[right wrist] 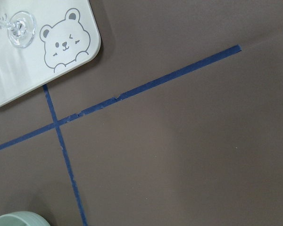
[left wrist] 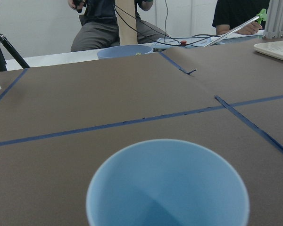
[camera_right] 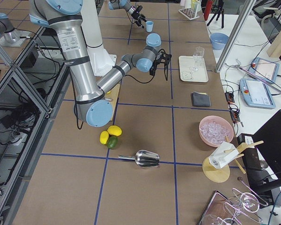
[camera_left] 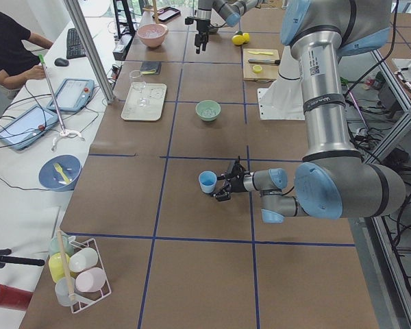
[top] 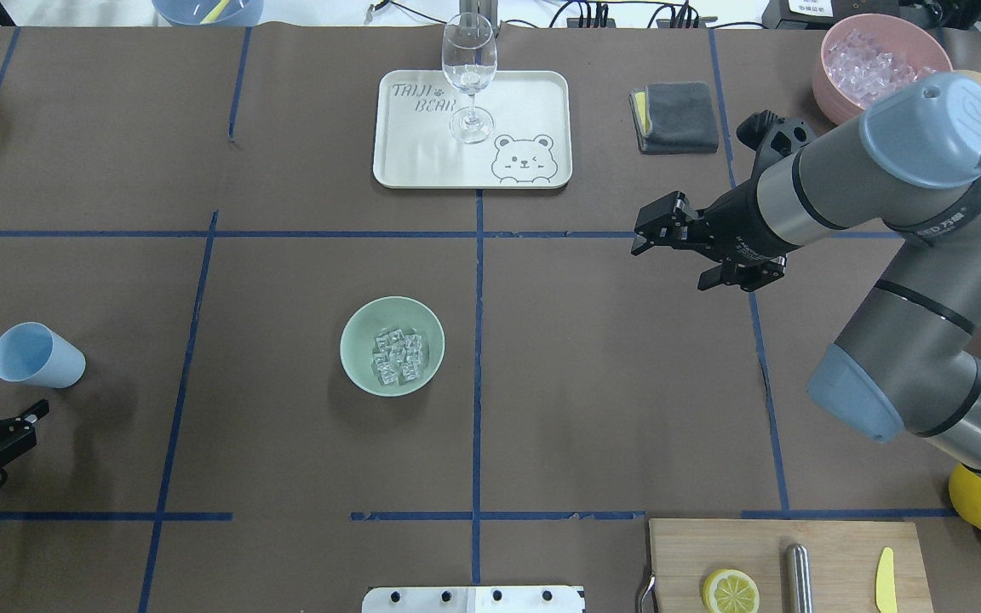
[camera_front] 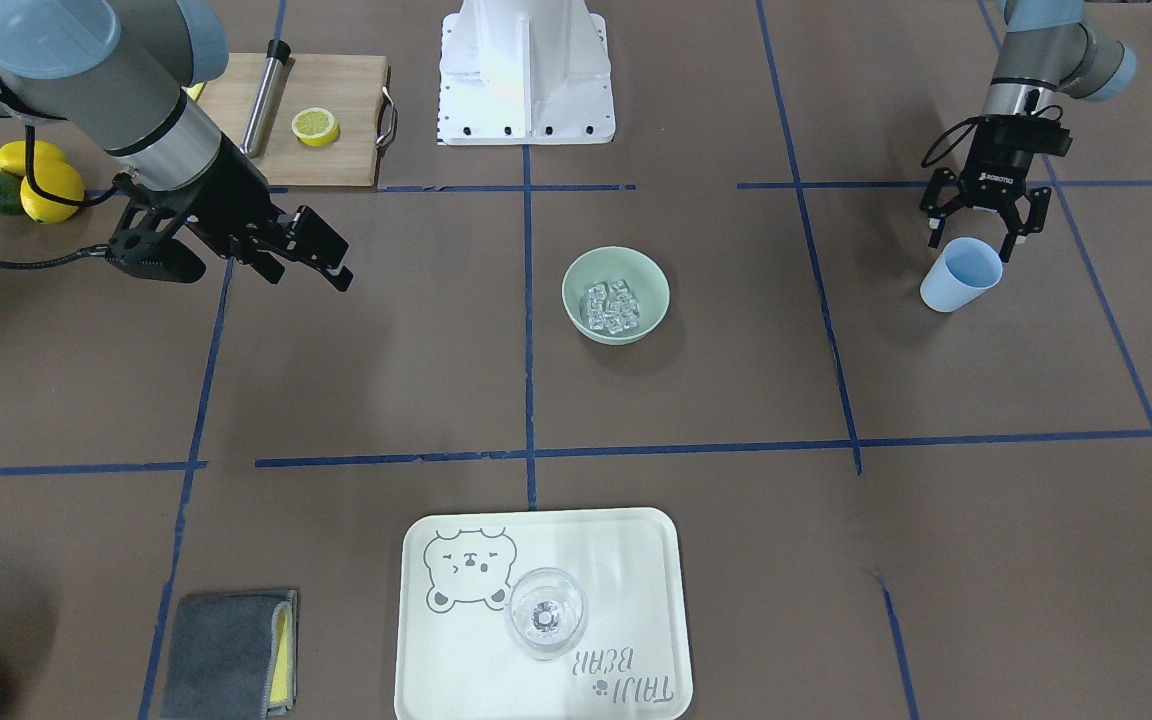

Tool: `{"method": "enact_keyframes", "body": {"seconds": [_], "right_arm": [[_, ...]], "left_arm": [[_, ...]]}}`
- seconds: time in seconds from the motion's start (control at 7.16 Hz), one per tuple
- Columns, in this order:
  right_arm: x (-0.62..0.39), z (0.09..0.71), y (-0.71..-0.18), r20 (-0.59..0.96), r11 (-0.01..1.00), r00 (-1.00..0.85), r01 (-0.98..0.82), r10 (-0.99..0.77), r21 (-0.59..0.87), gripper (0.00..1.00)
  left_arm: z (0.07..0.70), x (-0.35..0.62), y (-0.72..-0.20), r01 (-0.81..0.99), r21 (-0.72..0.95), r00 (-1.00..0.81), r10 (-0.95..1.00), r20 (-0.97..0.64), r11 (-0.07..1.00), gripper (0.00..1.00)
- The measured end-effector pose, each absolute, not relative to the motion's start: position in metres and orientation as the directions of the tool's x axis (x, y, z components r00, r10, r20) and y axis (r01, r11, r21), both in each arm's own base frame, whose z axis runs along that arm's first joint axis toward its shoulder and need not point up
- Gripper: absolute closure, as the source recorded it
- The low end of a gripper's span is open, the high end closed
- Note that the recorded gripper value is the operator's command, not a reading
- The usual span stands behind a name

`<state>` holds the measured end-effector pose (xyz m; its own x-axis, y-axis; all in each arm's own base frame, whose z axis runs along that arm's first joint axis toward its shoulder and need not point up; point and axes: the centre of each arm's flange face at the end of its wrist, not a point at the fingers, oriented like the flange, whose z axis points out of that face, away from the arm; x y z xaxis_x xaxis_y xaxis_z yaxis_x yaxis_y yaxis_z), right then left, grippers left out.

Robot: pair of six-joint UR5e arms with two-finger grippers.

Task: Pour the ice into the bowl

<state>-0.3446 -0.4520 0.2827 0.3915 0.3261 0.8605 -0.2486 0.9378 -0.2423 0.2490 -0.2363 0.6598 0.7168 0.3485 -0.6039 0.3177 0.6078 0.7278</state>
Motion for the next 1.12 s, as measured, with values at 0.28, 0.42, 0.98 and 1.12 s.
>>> {"method": "enact_keyframes", "body": {"seconds": [0.28, 0.42, 0.98, 1.12], "right_arm": [[-0.344, 0.281, -0.451, 0.863, 0.939, 0.389, -0.247, 0.324, -0.241, 0.0], [-0.347, 0.276, -0.449, 0.867, 0.941, 0.385, -0.244, 0.317, -0.236, 0.0], [-0.409, 0.236, -0.413, 0.893, 0.96, 0.378, -0.227, 0.243, -0.165, 0.0], [-0.437, 0.22, -0.395, 0.897, 0.963, 0.381, -0.23, 0.223, -0.141, 0.0]], "left_arm": [[0.667, 0.229, -0.223, 0.183, 0.73, 0.7, 0.434, -0.567, 0.658, 0.0], [0.671, 0.212, -0.221, 0.144, 0.726, 0.702, 0.447, -0.555, 0.673, 0.0], [0.687, 0.156, -0.256, 0.015, 0.755, 0.739, 0.502, -0.45, 0.656, 0.0], [0.691, 0.148, -0.279, -0.022, 0.762, 0.754, 0.511, -0.413, 0.647, 0.0]]}}
